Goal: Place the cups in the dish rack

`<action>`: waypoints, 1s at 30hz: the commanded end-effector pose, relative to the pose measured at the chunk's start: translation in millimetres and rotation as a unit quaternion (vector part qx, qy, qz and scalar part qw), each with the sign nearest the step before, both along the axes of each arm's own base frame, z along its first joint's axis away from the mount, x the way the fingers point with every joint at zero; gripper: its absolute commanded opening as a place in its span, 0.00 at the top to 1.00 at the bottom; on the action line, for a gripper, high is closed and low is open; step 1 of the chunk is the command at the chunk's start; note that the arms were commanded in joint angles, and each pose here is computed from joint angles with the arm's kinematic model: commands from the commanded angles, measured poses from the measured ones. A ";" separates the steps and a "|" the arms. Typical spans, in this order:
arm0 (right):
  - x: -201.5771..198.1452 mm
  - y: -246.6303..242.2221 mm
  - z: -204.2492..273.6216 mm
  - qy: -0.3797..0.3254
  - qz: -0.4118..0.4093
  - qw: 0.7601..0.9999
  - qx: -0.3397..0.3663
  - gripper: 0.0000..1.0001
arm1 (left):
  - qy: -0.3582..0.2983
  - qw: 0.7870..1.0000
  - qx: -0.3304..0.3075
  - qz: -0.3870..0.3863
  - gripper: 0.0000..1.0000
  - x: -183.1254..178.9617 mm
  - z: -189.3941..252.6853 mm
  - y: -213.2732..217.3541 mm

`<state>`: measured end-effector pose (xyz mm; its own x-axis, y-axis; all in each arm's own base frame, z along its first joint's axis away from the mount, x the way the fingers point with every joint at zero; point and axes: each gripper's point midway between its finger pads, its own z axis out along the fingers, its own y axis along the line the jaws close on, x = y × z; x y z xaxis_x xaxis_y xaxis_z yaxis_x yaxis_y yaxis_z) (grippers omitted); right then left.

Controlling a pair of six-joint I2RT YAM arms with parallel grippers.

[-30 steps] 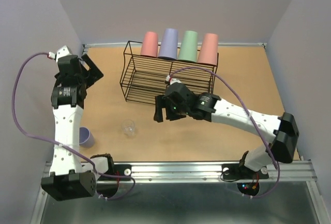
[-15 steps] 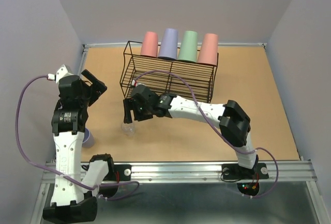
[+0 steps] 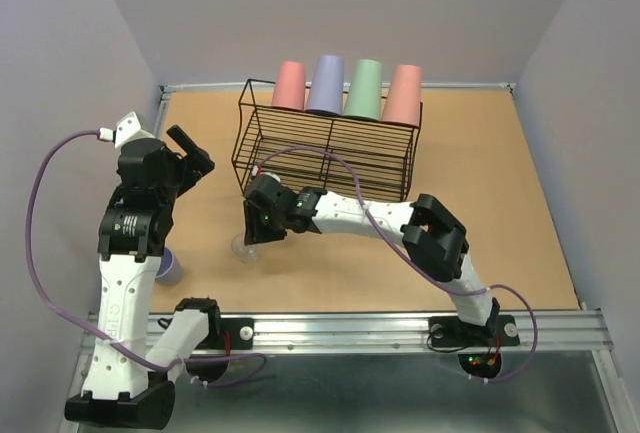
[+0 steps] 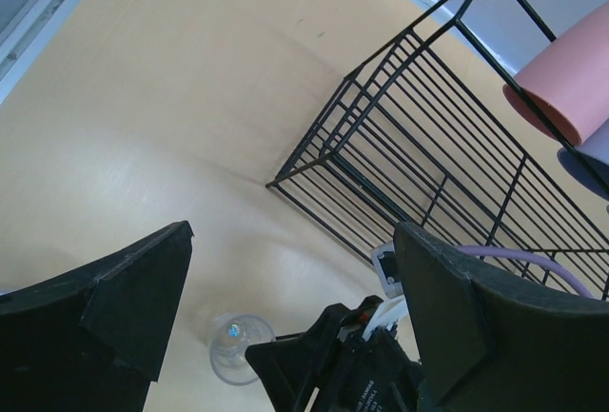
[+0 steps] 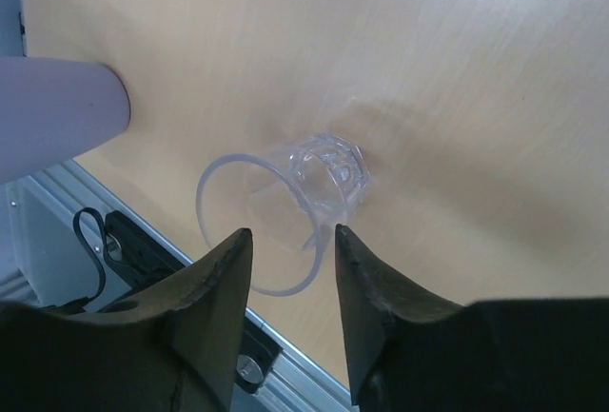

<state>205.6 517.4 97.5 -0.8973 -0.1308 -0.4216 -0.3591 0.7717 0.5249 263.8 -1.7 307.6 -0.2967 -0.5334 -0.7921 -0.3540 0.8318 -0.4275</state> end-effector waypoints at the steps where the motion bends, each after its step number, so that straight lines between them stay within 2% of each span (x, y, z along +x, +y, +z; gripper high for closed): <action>1: 0.4 15.1 10.6 -0.011 -0.009 1.000 0.019 0.58 | -0.029 0.999 0.017 0.000 0.01 1.9 21.2 1.2; 9: -2.7 11.9 -3.8 -0.009 -0.020 1.000 -0.002 0.80 | -0.036 0.999 0.026 -0.009 0.01 1.2 27.6 -2.0; 12: -2.7 10.8 -1.5 -0.012 -0.022 1.000 -0.003 1.00 | -0.038 0.999 0.029 -0.009 0.01 -0.8 29.3 -1.8; 17: 1.0 3.3 21.4 -0.032 -0.032 0.999 0.007 1.00 | -0.047 0.998 0.036 -0.007 0.01 -4.6 39.1 0.4; 22: 6.3 -17.9 74.9 -0.076 -0.055 0.995 0.035 1.00 | -0.080 0.996 0.031 -0.009 0.01 -7.9 68.0 -0.3; 23: 9.9 -27.4 105.0 -0.098 -0.071 0.991 0.055 0.99 | -0.088 0.996 0.028 -0.013 0.01 -8.4 75.0 -2.2; 24: 12.6 -35.3 115.0 -0.108 -0.084 0.989 0.060 1.00 | -0.099 0.995 0.023 -0.020 0.01 -7.0 82.9 -5.4; 26: 15.3 -59.6 150.5 -0.139 -0.112 0.981 0.082 1.00 | -0.132 0.990 0.005 -0.055 0.01 -9.5 106.1 -19.2; 29: 18.1 -83.8 186.9 -0.178 -0.135 0.968 0.113 1.00 | -0.180 0.971 -0.036 -0.153 0.01 -9.7 138.0 -57.6; 30: 14.8 -98.1 224.4 -0.195 -0.147 0.957 0.155 1.00 | -0.194 0.963 -0.048 -0.181 0.01 -4.6 147.2 -68.9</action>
<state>212.8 451.3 241.6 -0.7710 0.1103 -0.6273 -0.3425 0.7585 0.5544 256.8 -29.3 404.2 -0.1849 -0.5121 -0.8388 -0.1190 0.8589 -0.4982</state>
